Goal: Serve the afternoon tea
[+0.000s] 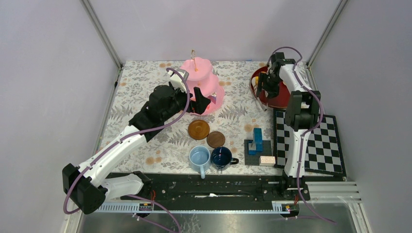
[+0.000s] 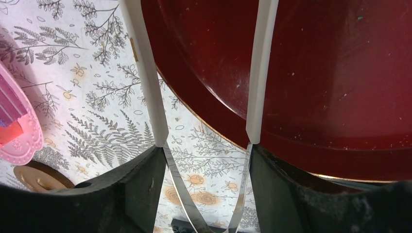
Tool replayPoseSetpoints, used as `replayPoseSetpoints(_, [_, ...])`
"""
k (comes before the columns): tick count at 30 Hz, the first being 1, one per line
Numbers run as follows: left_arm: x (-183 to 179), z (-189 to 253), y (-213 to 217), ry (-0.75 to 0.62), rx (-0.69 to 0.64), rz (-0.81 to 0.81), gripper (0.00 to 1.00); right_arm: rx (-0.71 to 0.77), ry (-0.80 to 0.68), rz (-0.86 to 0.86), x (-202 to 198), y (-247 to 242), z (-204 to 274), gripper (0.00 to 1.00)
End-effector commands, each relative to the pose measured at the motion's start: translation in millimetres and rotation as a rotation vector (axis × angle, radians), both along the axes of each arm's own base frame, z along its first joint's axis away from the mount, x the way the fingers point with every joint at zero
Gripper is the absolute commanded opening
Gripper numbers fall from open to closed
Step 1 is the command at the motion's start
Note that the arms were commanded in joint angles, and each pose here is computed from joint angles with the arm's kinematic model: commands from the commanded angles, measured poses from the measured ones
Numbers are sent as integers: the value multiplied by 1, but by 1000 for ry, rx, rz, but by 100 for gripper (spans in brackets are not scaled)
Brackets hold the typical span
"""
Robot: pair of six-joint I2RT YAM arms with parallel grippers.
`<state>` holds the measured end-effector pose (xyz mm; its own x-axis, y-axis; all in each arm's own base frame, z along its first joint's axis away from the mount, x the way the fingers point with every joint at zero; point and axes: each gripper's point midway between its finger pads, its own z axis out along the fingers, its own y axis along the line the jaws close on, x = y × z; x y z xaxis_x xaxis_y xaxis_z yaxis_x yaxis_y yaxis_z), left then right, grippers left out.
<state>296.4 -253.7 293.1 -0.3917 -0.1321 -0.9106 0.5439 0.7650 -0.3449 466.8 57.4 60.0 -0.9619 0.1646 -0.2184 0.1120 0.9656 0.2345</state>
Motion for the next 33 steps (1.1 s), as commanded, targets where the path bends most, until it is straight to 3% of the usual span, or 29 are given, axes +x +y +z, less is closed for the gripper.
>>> replayPoseSetpoints(1, [4,29,1,-64,-49,10,99,-55,-26,17,10,-2,13,67])
replayPoseSetpoints(5, [5,30,3,-66,-48,16,99,-77,-35,15,11,-4,19,64])
replayPoseSetpoints(14, [6,32,7,-74,-49,30,99,-97,-107,-5,10,-9,51,46])
replayPoseSetpoints(23, [14,58,47,-163,-17,178,99,-79,-323,5,2,-7,104,43])
replayPoseSetpoints(28, [19,69,78,-199,-12,306,99,92,-484,101,-10,32,143,41])
replayPoseSetpoints(33, [19,72,95,-211,-25,388,99,49,-490,249,-25,80,145,41])
